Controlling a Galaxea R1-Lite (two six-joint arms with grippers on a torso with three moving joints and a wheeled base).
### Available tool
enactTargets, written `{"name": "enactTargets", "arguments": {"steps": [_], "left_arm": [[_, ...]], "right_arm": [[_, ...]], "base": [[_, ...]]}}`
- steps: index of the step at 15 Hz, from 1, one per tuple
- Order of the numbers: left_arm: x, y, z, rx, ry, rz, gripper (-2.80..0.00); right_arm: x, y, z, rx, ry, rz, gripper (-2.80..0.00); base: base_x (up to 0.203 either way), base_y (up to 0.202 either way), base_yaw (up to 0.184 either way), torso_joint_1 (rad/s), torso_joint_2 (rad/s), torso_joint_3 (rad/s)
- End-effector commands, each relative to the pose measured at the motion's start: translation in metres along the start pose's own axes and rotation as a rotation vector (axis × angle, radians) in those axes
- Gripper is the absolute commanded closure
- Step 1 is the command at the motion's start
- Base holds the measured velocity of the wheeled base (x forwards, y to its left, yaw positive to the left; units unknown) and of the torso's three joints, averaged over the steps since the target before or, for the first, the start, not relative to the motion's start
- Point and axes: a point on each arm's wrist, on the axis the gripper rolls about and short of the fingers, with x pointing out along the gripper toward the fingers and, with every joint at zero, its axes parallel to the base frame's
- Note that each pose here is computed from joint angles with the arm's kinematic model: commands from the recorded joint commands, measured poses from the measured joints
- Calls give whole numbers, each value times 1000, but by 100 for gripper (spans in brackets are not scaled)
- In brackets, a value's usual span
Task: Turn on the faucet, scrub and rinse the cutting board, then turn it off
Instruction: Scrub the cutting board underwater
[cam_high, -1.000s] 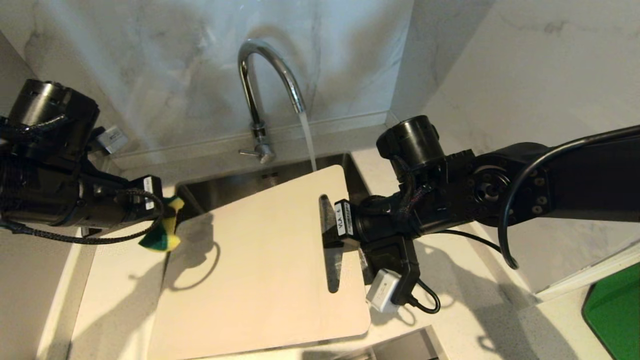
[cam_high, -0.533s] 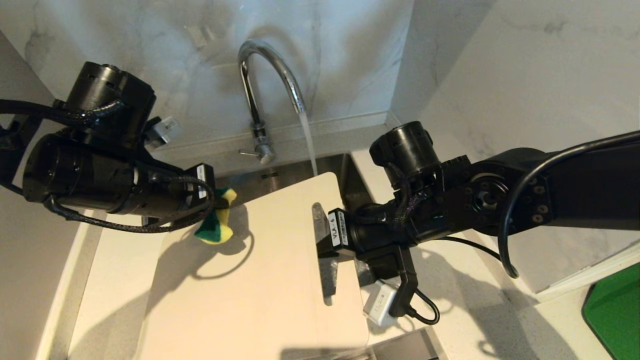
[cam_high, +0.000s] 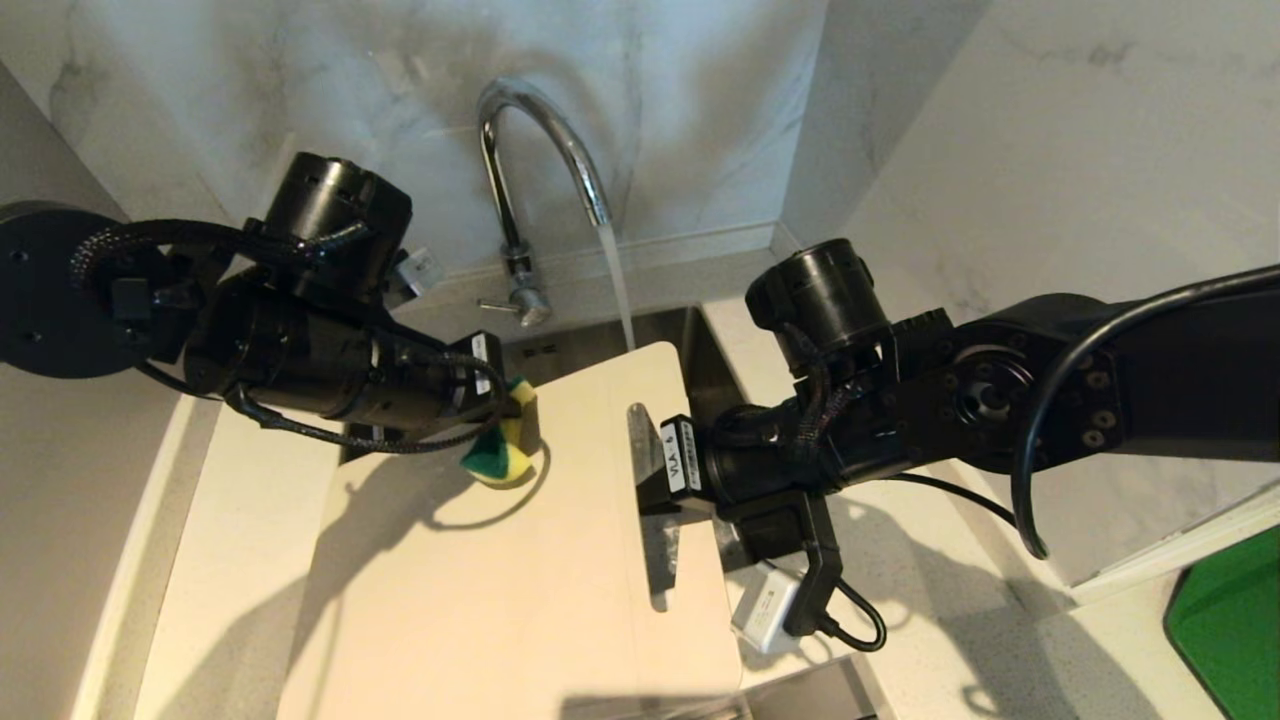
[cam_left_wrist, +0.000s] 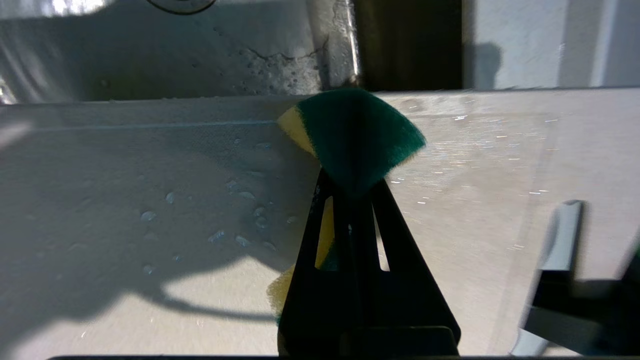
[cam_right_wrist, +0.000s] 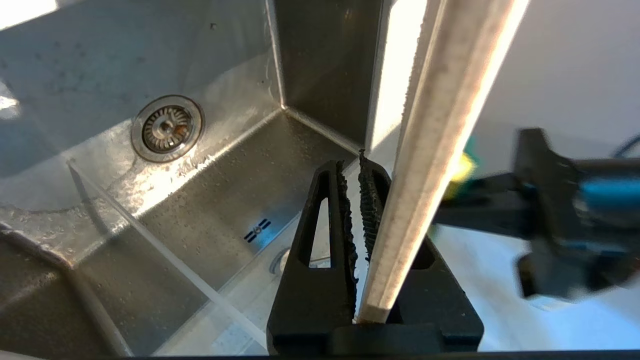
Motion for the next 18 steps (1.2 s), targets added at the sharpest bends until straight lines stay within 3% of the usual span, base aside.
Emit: {"name": "enactTargets", "arguments": {"steps": [1, 5, 9, 18], "left_arm": [[14, 4, -4, -5, 32, 29, 0], [20, 18, -8, -20, 57, 75, 0], [14, 48, -13, -62, 74, 155, 0], [8, 108, -25, -151, 2, 246, 0]], "right_arm": [[-2, -2, -1, -19, 6, -7, 0], [-3, -3, -2, -21, 10, -8, 0], [-4, -4, -3, -24, 15, -10, 0], [-23, -26, -19, 0, 113, -43, 0]], "base": [[0, 0, 0, 0, 0, 0], [0, 0, 0, 0, 0, 0], [0, 0, 0, 0, 0, 0], [0, 0, 0, 0, 0, 0]]}}
